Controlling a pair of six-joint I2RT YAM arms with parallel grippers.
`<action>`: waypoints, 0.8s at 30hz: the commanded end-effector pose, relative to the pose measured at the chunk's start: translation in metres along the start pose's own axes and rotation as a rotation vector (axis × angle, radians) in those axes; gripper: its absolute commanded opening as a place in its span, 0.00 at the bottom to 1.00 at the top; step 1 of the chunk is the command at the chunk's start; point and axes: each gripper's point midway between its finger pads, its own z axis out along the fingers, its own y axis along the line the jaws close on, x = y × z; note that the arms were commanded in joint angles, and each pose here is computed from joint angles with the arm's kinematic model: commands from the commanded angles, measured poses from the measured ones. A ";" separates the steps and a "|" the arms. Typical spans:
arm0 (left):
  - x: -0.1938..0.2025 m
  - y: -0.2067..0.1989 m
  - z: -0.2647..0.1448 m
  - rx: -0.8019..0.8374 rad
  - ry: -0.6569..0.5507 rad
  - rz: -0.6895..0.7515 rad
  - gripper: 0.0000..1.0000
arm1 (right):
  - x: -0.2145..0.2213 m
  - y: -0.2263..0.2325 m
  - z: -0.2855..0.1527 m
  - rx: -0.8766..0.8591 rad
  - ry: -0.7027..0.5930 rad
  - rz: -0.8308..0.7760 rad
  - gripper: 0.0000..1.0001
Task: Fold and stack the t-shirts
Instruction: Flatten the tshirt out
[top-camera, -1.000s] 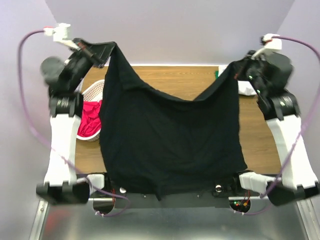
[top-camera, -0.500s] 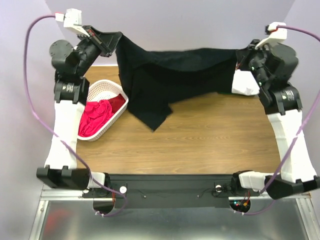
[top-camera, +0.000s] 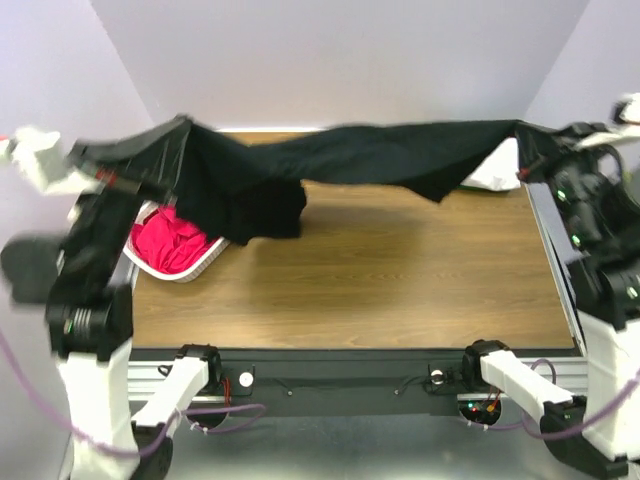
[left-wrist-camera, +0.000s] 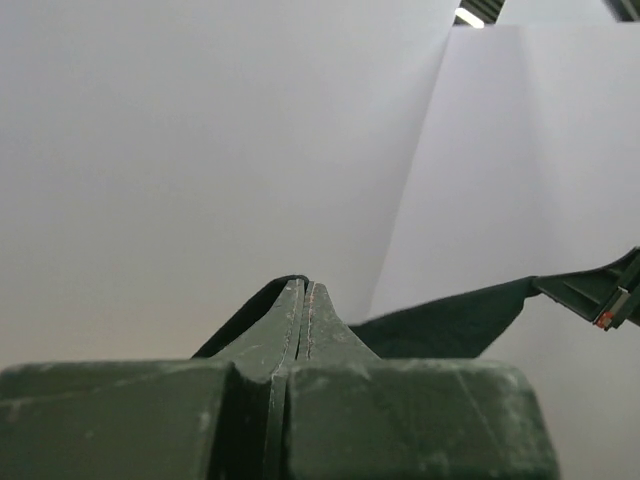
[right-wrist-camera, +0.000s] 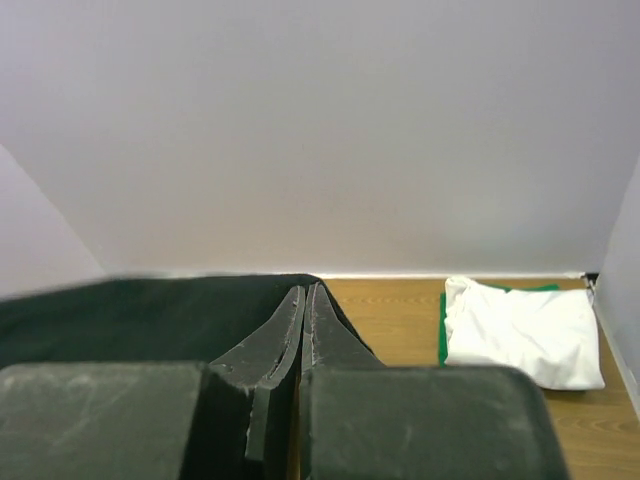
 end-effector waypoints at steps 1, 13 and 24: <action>-0.045 -0.039 -0.038 0.040 -0.127 0.077 0.00 | -0.064 0.004 -0.051 -0.007 -0.170 0.016 0.00; -0.088 -0.098 -0.065 0.186 -0.178 0.098 0.00 | -0.108 0.007 -0.110 -0.013 -0.267 0.037 0.00; 0.069 0.036 0.035 0.052 0.080 -0.119 0.00 | 0.006 -0.051 -0.008 0.279 -0.012 -0.015 0.00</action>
